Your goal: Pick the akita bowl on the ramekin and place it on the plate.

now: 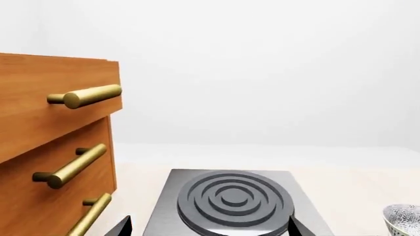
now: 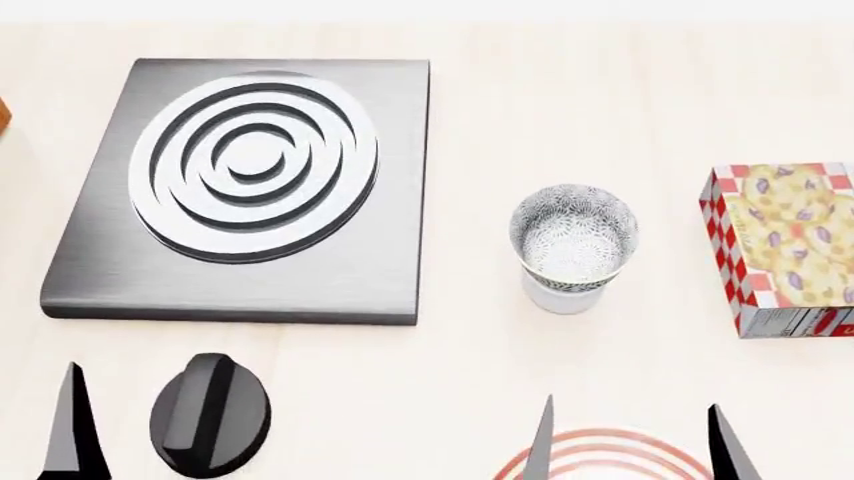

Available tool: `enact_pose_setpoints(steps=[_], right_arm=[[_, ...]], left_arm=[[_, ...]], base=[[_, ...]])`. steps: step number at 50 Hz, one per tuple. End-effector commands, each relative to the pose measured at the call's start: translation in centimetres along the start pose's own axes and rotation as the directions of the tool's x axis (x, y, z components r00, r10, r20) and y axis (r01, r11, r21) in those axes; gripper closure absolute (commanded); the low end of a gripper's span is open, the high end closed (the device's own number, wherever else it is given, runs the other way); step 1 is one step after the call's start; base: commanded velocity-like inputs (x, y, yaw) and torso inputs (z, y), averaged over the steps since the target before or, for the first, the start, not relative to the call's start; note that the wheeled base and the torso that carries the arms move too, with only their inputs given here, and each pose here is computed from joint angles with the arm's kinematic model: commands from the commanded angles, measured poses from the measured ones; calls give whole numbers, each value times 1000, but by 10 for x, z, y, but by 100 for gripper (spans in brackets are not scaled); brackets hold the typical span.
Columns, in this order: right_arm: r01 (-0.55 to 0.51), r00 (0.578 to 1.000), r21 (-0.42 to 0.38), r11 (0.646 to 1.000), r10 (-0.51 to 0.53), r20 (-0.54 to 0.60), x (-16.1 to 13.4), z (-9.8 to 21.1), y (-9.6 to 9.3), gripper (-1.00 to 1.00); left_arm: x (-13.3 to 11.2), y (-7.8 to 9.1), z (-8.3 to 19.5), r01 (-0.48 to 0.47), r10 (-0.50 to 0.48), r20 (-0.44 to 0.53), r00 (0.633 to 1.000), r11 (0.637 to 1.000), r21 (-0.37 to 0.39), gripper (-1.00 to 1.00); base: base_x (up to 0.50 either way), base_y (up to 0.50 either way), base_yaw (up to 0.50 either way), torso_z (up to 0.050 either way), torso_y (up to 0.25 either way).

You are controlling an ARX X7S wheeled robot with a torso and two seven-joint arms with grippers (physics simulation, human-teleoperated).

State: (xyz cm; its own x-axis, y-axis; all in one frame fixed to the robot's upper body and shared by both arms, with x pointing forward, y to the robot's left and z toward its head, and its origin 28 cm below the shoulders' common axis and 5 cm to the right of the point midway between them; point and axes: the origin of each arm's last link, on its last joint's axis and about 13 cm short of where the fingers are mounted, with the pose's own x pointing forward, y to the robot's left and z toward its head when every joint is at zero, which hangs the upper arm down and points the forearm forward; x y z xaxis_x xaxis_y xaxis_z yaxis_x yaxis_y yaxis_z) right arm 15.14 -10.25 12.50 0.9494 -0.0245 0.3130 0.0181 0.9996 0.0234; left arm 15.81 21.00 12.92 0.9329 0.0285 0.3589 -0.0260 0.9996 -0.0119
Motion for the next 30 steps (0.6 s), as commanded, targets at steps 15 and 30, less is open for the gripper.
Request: enact_pose_setpoints(steps=[15,30], right_arm=[[-85,995,5,996,85,60,40,31,-22,-100],[-401,907,-208,892,357,-222,99,73,-57,-100]], left_arm=[[-2,-8,-18,36,-34,-61,998,999,29,-100],[-2,-6,-16,28,-26,-67,997,999,34,-100]], base=[[0,0,0,0,0],[0,0,0,0,0]])
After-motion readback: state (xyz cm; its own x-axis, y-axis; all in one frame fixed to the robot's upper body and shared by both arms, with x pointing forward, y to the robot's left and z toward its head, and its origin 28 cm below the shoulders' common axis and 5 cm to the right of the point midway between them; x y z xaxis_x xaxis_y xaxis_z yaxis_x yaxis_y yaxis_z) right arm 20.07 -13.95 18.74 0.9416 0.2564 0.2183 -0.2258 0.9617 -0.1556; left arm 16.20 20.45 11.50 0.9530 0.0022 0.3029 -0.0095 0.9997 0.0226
